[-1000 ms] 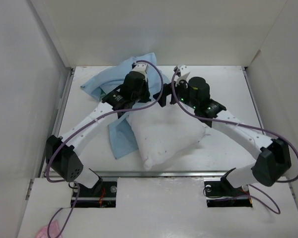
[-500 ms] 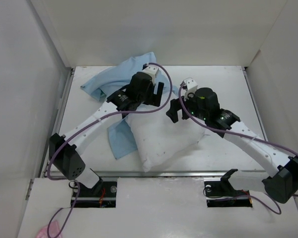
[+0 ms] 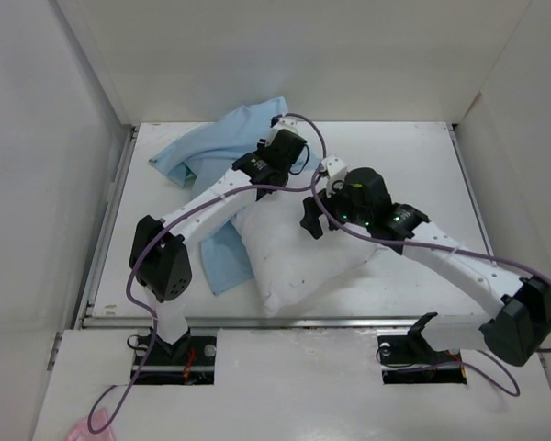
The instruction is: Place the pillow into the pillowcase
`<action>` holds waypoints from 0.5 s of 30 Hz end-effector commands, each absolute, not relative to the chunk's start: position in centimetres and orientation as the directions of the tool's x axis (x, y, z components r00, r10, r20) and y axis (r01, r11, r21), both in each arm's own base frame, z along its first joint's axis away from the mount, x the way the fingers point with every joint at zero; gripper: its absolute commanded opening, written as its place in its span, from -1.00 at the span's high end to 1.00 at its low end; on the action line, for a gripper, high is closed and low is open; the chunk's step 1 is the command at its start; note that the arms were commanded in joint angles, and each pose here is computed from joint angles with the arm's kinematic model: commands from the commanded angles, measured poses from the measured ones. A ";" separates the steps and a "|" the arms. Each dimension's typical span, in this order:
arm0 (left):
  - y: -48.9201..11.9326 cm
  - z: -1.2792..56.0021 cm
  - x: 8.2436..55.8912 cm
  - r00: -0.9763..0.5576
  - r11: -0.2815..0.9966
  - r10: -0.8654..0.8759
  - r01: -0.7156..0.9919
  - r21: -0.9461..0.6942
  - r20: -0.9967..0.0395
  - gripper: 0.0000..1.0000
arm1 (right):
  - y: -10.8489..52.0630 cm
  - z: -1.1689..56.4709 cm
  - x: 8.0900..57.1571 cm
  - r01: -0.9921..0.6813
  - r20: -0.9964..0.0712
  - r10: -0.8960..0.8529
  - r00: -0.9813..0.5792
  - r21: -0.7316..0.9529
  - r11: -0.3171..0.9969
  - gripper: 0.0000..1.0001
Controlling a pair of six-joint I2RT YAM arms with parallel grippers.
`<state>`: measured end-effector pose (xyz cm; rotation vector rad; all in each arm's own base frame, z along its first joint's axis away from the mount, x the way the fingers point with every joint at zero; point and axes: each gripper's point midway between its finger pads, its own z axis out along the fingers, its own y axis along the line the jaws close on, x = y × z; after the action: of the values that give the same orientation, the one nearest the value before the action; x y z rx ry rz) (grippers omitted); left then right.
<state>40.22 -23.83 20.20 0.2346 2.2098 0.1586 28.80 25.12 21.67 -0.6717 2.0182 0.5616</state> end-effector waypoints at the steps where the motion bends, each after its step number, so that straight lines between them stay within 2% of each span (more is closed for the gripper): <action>1: -21.3 23.2 41.5 -0.543 0.974 0.161 -0.050 0.223 -0.824 0.51 | 28.8 22.0 29.5 -0.722 -0.883 -0.278 -0.377 0.093 0.685 -1.00; 4: -20.4 23.4 41.9 -0.539 0.966 0.160 -0.088 0.244 -0.827 1.00 | 29.9 21.9 31.3 -0.688 -0.893 -0.276 -0.354 0.049 0.724 -1.00; 8: -20.1 23.4 42.0 -0.538 0.968 0.148 -0.092 0.232 -0.830 1.00 | 31.3 22.0 34.9 -0.551 -0.917 -0.139 -0.373 0.099 0.829 -1.00; 12: -21.7 24.7 40.8 -0.517 0.990 0.126 0.008 0.143 -0.846 1.00 | 33.9 22.3 37.4 -0.545 -0.948 -0.019 -0.317 0.166 0.822 -1.00; 13: -22.7 24.5 40.1 -0.522 0.991 0.130 0.055 0.118 -0.843 1.00 | 34.3 20.0 38.3 -0.519 -0.935 -0.042 -0.353 0.158 0.840 -0.93; 14: -23.2 25.9 39.3 -0.501 0.993 0.111 0.085 0.078 -0.858 1.00 | 34.4 19.1 39.0 -0.499 -0.930 -0.052 -0.363 0.147 0.854 -0.74; 15: -24.1 26.6 38.8 -0.482 0.991 0.107 0.123 0.053 -0.869 1.00 | 34.5 19.0 40.2 -0.464 -0.933 -0.047 -0.355 0.132 0.876 -0.42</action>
<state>41.23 -21.11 21.48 0.1051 2.1731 0.2090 36.54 33.02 18.32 -0.5181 1.9649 0.4812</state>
